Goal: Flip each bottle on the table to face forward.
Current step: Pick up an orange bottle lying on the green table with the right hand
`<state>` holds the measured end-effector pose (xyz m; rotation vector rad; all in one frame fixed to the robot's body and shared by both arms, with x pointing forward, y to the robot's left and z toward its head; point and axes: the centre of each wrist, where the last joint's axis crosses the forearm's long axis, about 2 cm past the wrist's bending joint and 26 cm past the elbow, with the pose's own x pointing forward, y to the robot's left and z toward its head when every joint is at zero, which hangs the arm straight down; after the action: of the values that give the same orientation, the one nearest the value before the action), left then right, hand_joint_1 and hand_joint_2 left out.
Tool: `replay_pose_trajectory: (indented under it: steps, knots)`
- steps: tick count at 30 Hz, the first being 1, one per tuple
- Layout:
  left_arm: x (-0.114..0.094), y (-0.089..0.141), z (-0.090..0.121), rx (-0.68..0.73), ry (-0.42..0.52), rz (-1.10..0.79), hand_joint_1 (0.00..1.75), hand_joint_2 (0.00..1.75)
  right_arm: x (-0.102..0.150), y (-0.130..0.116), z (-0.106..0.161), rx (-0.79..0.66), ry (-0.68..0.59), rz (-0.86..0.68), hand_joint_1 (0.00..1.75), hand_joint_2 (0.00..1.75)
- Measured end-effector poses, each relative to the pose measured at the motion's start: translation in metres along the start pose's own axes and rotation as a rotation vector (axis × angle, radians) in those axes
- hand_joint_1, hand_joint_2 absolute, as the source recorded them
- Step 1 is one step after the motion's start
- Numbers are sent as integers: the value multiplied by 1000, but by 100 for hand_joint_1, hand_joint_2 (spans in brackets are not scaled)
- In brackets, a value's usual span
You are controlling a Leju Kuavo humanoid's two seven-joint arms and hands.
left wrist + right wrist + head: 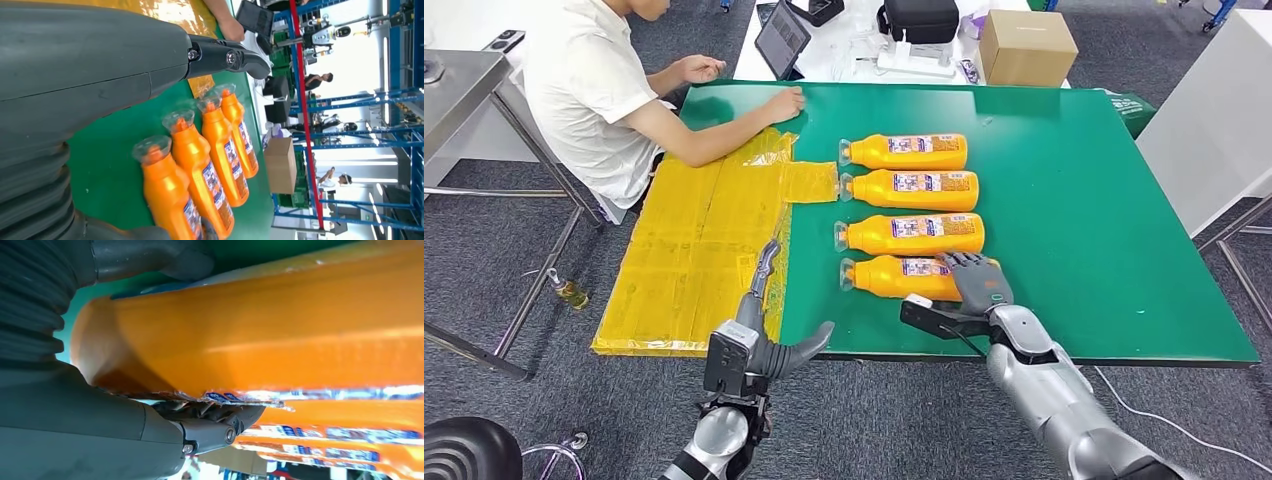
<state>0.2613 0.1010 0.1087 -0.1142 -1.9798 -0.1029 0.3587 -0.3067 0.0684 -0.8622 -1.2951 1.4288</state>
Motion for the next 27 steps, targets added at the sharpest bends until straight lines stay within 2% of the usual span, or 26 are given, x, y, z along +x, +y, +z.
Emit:
replay_pose_trajectory:
  steps: [15, 17, 21, 24, 27]
  knots:
    - [0, -1, 0, -5, -1, -5, 0, 175, -11, -9, -7, 68, 35, 63, 175, 175]
    - [0, -1, 0, -6, -4, -4, 0, 175, -13, -11, -8, 95, -1, -24, 175, 175]
    - [1, -3, -1, 38, 6, 66, 0, 175, -17, -15, -4, 74, -145, -316, 175, 175]
    - [3, -5, -3, 111, 58, 174, 0, 175, -4, -7, 4, -4, -226, -471, 175, 175]
    - [5, -8, -4, 139, 77, 218, 0, 175, 9, -2, 11, -41, -255, -527, 175, 175]
